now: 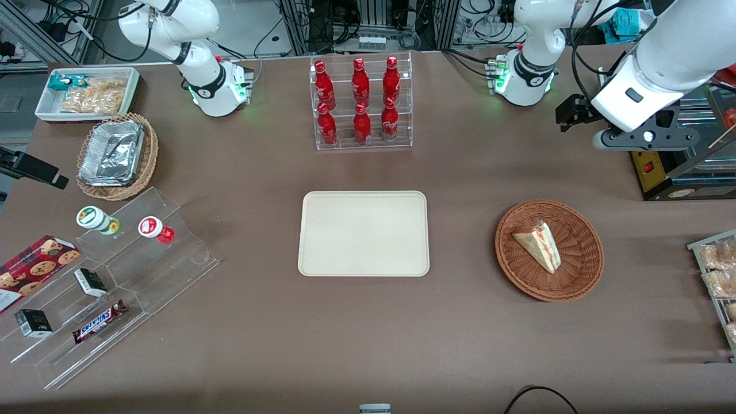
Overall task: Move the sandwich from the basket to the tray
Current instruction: 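Lower the open left gripper over the sandwich in the wicker basket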
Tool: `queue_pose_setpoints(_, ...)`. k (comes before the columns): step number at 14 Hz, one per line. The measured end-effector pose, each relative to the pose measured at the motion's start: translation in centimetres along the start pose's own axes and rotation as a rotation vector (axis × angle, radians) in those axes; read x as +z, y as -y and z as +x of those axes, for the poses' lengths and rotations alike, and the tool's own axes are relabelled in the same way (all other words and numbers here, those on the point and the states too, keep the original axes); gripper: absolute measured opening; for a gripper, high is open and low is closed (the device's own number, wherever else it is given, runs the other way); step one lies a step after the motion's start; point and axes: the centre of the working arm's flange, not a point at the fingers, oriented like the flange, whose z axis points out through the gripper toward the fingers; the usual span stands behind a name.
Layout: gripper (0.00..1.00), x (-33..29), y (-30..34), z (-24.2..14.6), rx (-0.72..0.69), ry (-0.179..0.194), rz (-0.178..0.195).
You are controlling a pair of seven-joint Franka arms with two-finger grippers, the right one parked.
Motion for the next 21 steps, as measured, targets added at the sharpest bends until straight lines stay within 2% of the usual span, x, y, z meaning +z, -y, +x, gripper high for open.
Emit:
queue_pose_setpoints(4,1.0,0.0,0.0,0.2,-0.001,-0.009,-0.001)
queue_pose_setpoints(6,1.0,1.5,0.4,1.1,-0.01,0.0,-0.001)
queue_pose_setpoints(9,1.0,9.1,1.9,5.1,-0.044,0.026,-0.008)
queue_pose_setpoints(11,1.0,15.7,3.6,7.6,-0.087,0.028,-0.02)
queue_pose_setpoints(15,1.0,27.4,6.2,9.9,-0.3,0.038,-0.046)
queue_pose_setpoints(18,1.0,30.8,6.0,11.6,-0.531,0.02,-0.079)
queue_pose_setpoints(21,1.0,32.1,5.9,12.6,-0.649,-0.005,-0.097)
